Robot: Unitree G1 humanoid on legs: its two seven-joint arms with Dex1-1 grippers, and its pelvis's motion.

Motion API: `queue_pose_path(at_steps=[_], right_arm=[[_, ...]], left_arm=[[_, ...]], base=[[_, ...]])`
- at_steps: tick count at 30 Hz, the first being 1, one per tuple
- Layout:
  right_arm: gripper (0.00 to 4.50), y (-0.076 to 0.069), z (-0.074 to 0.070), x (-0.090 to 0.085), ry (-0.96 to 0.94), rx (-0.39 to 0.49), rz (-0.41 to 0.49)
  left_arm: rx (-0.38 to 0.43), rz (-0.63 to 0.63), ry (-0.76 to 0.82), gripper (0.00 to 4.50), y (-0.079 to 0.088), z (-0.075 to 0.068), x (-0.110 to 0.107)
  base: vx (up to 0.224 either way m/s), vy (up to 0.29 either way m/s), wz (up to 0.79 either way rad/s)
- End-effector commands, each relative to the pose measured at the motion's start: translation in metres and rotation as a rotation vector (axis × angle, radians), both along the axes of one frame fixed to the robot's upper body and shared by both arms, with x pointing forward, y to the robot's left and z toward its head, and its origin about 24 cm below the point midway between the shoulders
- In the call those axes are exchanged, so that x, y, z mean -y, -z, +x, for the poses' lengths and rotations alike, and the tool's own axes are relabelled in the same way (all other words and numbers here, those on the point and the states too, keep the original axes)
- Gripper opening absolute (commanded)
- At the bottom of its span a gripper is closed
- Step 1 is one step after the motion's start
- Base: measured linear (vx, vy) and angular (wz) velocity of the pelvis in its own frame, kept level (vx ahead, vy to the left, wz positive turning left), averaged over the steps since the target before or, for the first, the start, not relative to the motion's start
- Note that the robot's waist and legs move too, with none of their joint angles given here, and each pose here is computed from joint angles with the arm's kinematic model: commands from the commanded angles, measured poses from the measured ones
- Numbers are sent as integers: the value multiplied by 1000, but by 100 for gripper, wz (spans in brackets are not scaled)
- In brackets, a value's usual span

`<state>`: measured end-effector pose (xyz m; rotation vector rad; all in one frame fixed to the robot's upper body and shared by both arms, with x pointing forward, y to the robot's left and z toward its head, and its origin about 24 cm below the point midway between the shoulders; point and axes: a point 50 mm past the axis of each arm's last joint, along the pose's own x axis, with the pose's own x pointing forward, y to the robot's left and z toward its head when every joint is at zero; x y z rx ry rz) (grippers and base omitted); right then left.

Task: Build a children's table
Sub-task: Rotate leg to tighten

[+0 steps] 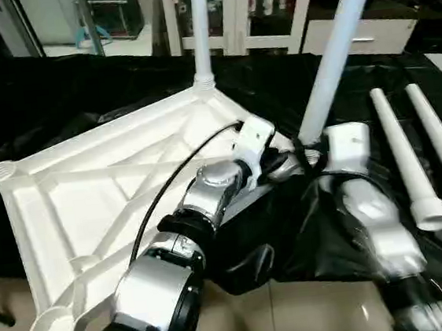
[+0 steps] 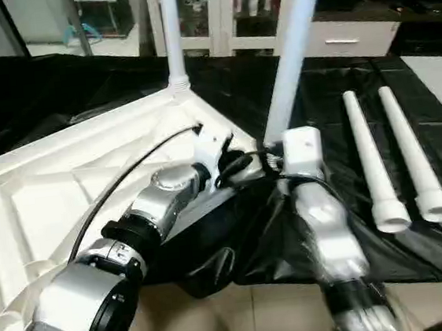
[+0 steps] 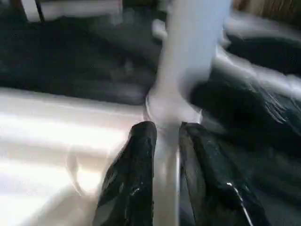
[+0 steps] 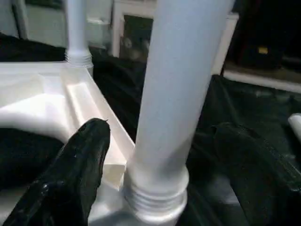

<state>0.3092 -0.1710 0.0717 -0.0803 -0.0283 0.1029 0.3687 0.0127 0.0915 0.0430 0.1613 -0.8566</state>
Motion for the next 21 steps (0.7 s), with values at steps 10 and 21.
queue_pose_path(at_steps=[10,21], right_arm=[[382,-15,-33,-17,-346,-40,-101],[382,1,-36,-33,-507,-248,-129]], left_arm=[[151,167,-379,202,-41,12,-161],[41,835,-1177,275,-51,-60,-375]], base=[[0,0,0],[0,0,0]])
